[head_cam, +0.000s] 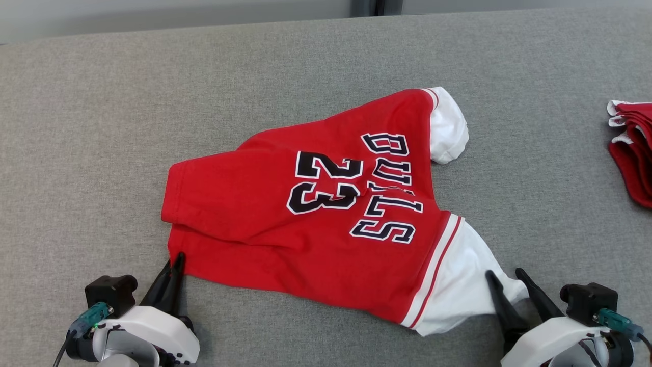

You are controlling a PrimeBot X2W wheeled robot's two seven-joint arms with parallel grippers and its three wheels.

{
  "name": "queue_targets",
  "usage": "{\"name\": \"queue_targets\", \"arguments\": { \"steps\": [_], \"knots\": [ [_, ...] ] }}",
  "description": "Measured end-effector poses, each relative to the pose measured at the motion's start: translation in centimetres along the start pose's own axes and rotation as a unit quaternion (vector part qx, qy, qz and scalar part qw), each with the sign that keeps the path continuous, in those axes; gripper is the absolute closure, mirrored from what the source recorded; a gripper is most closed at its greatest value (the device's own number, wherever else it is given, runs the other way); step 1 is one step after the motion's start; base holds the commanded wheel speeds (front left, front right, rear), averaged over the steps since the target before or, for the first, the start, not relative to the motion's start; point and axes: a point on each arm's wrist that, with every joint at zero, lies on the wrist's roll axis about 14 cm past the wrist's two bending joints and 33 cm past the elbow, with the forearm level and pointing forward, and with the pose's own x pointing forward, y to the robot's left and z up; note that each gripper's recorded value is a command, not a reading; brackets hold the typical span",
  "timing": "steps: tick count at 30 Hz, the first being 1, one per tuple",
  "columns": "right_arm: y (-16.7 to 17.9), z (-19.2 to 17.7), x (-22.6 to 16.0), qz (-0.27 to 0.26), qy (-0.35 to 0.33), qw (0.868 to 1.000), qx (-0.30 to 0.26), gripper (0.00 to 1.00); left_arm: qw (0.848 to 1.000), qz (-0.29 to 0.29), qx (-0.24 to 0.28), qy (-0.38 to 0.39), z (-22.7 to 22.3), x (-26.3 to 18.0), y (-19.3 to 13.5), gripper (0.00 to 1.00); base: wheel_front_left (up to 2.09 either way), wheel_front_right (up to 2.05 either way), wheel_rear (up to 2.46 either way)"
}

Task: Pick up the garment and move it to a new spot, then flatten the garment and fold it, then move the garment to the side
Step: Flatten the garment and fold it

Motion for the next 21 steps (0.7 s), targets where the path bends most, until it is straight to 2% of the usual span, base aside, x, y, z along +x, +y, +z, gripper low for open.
{"name": "queue_targets", "arguments": {
  "steps": [1, 2, 6, 10, 12, 17, 21],
  "knots": [
    [0.0, 0.0, 0.1, 0.0, 0.001, 1.0, 0.002, 0.58, 1.0, 0.0, 0.001, -0.003, 0.1, 0.0, 0.0, 1.0, 0.0, 0.0, 0.0],
    [-0.1, 0.0, 0.2, -0.001, 0.001, 1.0, 0.005, 1.0, 1.0, 0.001, 0.001, -0.006, 0.2, 0.1, 0.0, 1.0, 0.0, 0.0, 0.0],
    [0.0, 0.3, 0.4, 0.001, -0.004, 1.0, 0.011, 1.0, 1.0, -0.001, 0.003, -0.016, 0.7, 0.3, 0.0, 1.0, 0.0, 0.0, 0.0],
    [0.0, 2.2, 0.4, 0.003, -0.04, 0.999, 0.017, 1.0, 0.999, -0.001, 0.012, -0.044, 2.3, 0.4, -0.1, 1.0, 0.0, 0.0, 0.0],
    [0.0, 5.5, 0.6, 0.009, -0.092, 0.996, 0.016, 1.0, 0.996, -0.009, 0.022, -0.086, 5.2, 0.8, -0.7, 1.0, 0.0, 0.0, 0.0],
    [0.7, 10.4, 0.4, 0.028, -0.16, 0.987, 0.015, 1.0, 0.986, -0.029, 0.043, -0.156, 10.2, 0.9, -2.1, 1.0, 0.0, 0.0, 0.0],
    [1.1, 15.3, -0.1, 0.044, -0.225, 0.973, 0.016, 1.0, 0.973, -0.051, 0.054, -0.217, 14.8, 0.8, -3.9, 1.0, 0.0, 0.0, 0.0]
  ]
}}
